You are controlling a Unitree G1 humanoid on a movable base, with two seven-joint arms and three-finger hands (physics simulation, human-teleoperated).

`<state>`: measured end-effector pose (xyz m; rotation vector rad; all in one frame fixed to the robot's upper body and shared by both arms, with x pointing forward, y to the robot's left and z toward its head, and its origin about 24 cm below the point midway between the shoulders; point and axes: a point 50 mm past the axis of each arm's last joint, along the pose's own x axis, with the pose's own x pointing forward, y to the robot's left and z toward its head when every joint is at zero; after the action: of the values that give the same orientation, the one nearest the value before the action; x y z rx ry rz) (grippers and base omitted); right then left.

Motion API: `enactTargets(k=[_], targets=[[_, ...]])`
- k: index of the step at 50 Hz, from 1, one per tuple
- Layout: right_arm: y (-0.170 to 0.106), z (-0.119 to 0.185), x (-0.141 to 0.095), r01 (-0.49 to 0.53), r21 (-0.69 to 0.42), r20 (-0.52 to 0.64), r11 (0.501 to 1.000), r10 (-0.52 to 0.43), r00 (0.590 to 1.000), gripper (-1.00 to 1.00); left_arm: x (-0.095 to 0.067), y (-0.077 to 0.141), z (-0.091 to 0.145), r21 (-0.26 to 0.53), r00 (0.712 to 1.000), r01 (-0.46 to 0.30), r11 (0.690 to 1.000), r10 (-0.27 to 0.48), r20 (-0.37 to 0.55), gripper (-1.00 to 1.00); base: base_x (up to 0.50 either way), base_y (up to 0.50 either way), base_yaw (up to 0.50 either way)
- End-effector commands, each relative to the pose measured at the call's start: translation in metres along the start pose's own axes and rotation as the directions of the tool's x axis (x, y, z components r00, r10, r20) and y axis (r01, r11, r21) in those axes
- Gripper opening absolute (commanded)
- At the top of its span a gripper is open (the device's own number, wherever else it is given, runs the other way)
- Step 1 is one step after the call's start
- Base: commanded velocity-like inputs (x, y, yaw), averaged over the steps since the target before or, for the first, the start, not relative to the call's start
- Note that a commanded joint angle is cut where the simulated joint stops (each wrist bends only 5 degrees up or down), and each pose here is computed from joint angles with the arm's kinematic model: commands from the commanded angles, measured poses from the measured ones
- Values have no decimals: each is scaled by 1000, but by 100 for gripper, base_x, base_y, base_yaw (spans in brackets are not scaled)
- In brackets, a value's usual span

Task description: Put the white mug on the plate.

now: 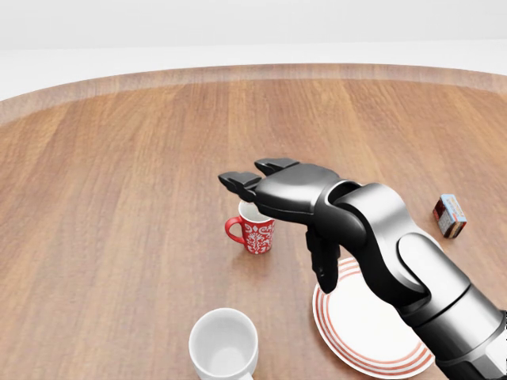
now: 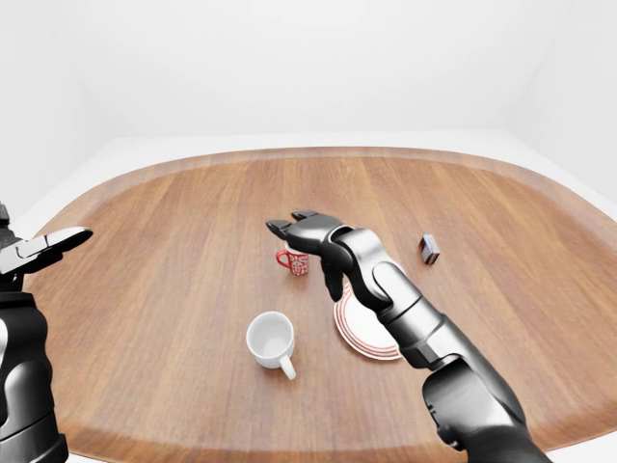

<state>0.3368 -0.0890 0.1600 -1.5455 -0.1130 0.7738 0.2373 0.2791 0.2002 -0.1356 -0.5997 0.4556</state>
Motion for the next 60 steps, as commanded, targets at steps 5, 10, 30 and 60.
enactTargets(k=[5,10,30,60], targets=[[74,35,7,-216,-17,132,976,216,967,100,0,0,-2,4,1000,2,1000,-2,-9,100,0,0,0],[71,47,9,-214,-42,172,976,218,961,100,0,-1,-2,3,1000,3,1000,-3,-9,100,0,0,0],[64,61,44,-221,-8,121,975,220,968,100,0,-1,-2,-1,1000,5,1000,-5,-7,100,0,0,0],[71,83,51,-237,-30,155,971,239,959,100,-1,-2,-5,3,1000,8,1000,-7,-19,100,0,0,0]])
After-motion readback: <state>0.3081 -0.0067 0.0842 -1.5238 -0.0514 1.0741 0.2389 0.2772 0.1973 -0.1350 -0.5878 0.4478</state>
